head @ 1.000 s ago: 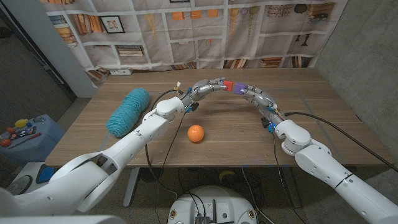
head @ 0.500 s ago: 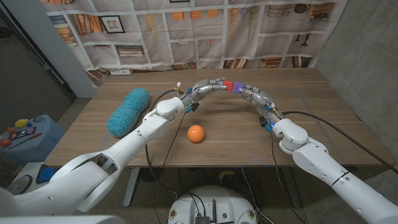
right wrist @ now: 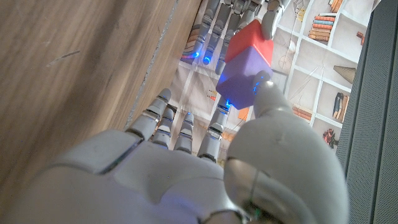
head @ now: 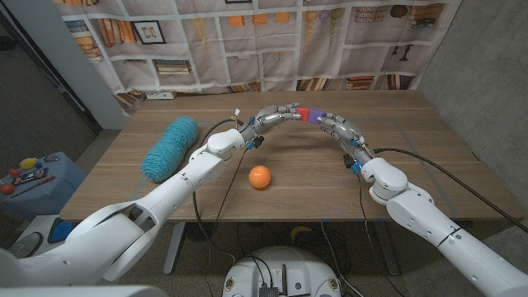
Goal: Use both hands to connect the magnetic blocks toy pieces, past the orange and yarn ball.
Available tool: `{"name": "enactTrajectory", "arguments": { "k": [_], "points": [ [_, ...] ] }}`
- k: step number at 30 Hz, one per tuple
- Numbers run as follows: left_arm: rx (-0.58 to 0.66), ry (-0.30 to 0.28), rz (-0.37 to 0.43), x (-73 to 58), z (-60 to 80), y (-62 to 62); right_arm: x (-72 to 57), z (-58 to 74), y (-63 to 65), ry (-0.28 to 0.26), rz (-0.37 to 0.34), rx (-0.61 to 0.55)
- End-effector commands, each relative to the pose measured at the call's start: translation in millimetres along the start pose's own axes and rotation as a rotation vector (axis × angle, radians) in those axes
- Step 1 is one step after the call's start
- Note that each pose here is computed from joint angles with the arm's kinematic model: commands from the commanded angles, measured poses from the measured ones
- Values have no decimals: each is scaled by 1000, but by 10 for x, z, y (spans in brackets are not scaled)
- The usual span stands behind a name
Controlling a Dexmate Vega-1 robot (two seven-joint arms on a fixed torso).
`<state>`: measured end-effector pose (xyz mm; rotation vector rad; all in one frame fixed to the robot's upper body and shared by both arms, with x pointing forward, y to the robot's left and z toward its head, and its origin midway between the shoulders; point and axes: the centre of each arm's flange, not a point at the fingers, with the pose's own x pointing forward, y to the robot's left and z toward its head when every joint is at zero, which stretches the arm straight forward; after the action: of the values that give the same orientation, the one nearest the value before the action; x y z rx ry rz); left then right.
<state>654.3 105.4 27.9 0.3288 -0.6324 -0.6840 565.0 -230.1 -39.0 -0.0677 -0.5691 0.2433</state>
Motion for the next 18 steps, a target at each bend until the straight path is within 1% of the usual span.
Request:
{"name": "enactTrajectory", "arguments": {
  "k": [1,18],
  "points": [
    [8,13,-16,-10,-7,2,1,-13,-14,-2,-2,9],
    [7,5,-17,-16,33,-5,-21,-11,12,3,-7,-12]
  ]
}}
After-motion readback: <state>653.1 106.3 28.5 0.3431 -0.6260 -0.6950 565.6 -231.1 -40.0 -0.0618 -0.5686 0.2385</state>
